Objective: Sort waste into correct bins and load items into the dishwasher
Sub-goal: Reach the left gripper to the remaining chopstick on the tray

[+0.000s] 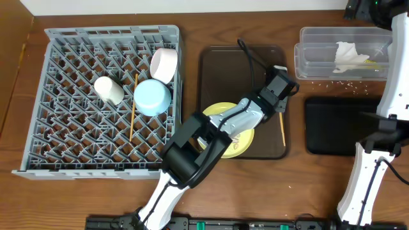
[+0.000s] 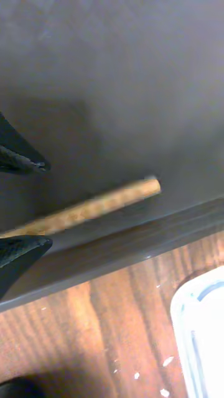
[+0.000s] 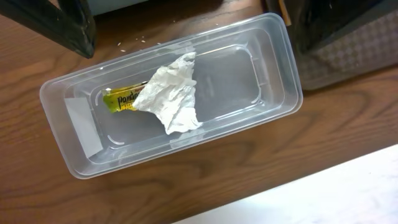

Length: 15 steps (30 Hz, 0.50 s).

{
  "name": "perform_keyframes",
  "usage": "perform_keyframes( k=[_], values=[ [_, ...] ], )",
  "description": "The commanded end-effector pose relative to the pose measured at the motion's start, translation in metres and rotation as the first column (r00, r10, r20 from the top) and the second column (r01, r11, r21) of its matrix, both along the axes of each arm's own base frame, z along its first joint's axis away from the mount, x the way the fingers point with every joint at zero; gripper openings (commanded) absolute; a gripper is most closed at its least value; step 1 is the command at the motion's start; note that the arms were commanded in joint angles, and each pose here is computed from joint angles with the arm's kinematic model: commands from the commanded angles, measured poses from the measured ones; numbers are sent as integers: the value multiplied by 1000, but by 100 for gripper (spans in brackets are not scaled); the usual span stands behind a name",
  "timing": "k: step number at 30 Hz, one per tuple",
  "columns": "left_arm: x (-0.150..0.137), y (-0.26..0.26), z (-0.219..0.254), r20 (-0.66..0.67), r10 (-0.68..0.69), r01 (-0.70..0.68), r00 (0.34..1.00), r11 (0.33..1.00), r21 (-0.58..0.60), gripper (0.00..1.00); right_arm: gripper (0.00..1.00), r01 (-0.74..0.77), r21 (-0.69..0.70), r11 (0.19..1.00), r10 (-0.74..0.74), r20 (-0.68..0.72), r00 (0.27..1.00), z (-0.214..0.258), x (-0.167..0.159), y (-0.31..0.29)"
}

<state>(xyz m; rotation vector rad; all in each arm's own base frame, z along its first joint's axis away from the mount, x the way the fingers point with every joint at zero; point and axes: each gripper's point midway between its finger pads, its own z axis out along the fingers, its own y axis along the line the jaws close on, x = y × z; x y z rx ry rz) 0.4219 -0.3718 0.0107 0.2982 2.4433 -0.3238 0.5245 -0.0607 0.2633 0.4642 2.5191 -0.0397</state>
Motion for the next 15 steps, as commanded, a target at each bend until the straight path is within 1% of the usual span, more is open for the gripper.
perform_keyframes(
  k=[1, 5, 10, 11, 15],
  values=[
    [1, 12, -27, -9, 19, -19, 1000, 998, 68, 33, 99, 0, -11, 1000, 0, 30, 1000, 14, -4, -1],
    [0, 13, -35, -17, 17, -16, 1000, 997, 79, 33, 99, 0, -11, 1000, 0, 30, 1000, 14, -4, -1],
    [1, 11, -32, -9, 17, -16, 1000, 997, 70, 33, 99, 0, -11, 1000, 0, 30, 1000, 14, -4, -1],
    [1, 11, -32, -9, 16, -15, 1000, 997, 70, 33, 99, 0, -11, 1000, 0, 30, 1000, 14, -4, -1],
    [-1, 12, -33, -18, 16, -14, 1000, 997, 79, 24, 99, 0, -11, 1000, 0, 30, 1000, 14, -4, -1]
  ],
)
